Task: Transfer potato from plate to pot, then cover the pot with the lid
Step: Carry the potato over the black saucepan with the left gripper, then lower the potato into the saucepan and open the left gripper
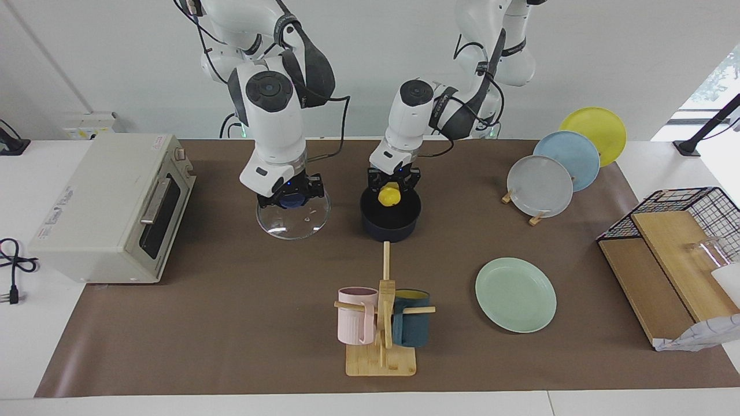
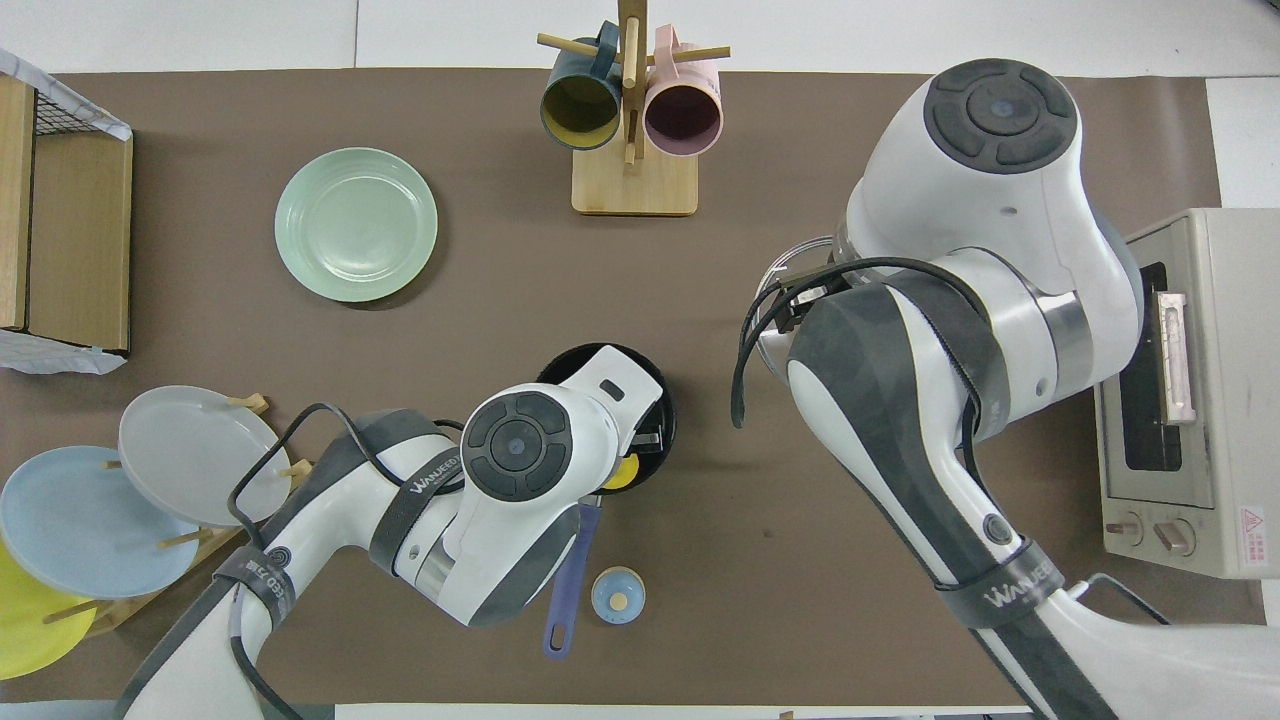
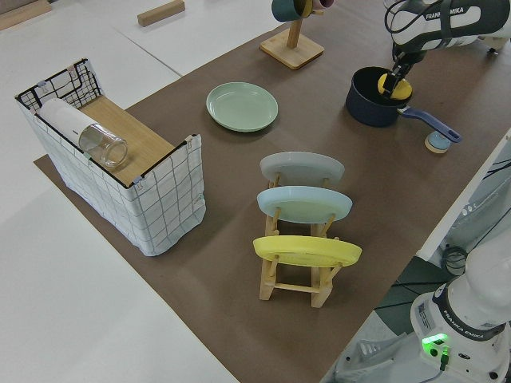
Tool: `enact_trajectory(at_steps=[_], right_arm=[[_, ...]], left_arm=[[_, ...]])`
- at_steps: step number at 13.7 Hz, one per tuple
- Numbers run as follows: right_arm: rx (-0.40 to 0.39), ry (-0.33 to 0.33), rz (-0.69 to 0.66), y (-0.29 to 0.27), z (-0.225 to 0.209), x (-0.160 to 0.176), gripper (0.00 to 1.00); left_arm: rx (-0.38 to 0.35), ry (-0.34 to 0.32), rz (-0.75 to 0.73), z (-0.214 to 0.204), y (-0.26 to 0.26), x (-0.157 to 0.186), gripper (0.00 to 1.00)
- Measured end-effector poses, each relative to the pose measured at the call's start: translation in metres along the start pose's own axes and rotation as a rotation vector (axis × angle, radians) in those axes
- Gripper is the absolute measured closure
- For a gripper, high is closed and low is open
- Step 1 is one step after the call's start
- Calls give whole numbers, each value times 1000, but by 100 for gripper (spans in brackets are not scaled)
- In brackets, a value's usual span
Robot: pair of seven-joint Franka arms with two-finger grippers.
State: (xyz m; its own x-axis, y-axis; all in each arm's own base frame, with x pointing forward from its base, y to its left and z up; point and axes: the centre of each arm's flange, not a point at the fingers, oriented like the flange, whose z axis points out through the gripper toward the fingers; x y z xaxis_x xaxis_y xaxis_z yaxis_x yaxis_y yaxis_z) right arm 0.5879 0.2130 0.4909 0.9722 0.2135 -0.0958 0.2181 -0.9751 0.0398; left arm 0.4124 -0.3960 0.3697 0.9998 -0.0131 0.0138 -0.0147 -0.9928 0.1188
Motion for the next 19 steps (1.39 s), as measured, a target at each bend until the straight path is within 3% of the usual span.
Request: enact_trajectory(at_steps=[6,19], right_arm=[[0,0,0,0,0,0,56],[0,0,0,0,0,0,56]], left_arm=[[29,20,32,39,-2,6,34],[53,3,73,56,0,-3,32]])
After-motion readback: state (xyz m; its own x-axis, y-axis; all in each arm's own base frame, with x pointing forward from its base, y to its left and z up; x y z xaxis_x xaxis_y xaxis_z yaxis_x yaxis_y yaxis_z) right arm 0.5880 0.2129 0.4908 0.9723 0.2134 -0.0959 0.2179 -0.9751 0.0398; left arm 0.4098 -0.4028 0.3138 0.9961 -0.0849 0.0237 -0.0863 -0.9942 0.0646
